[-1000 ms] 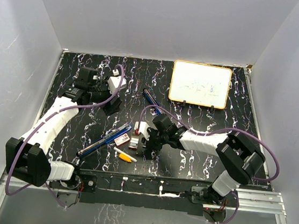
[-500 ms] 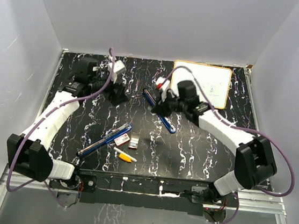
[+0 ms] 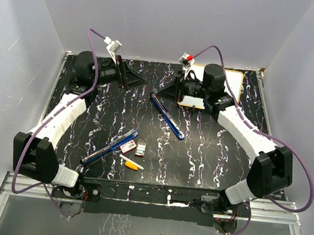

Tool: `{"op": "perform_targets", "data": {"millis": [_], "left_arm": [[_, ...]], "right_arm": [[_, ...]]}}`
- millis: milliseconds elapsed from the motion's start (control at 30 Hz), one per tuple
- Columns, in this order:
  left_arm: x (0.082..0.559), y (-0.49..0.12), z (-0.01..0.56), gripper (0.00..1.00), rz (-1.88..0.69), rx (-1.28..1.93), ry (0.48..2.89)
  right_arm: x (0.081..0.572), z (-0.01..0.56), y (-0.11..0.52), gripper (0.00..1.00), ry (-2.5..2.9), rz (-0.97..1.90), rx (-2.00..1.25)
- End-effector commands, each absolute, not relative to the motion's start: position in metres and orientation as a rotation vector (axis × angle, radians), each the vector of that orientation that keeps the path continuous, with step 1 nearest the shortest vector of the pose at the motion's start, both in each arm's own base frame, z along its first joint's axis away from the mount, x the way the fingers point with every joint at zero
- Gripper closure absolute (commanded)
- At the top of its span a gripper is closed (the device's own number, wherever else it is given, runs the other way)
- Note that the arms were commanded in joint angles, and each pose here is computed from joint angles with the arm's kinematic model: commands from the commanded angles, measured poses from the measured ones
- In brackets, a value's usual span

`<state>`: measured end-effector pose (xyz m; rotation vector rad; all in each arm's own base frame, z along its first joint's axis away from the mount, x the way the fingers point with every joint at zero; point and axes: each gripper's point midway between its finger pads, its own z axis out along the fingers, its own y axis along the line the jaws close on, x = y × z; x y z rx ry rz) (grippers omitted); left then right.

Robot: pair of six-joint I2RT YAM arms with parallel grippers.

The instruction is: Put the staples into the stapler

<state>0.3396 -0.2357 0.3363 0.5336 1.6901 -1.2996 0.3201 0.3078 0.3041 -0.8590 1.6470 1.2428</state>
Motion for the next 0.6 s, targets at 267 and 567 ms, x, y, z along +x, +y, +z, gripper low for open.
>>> {"op": "perform_targets", "data": {"millis": [267, 567], "left_arm": [[0.31, -0.245, 0.368, 0.31, -1.618, 0.475, 1.484], [0.298, -0.245, 0.373, 0.29, -1.663, 0.481, 1.427]], "right_arm": [[0.304, 0.359, 0.322, 0.86, 1.479, 1.557, -0.82], [0.3, 0.36, 0.324, 0.85, 1.458, 1.627, -0.803]]}}
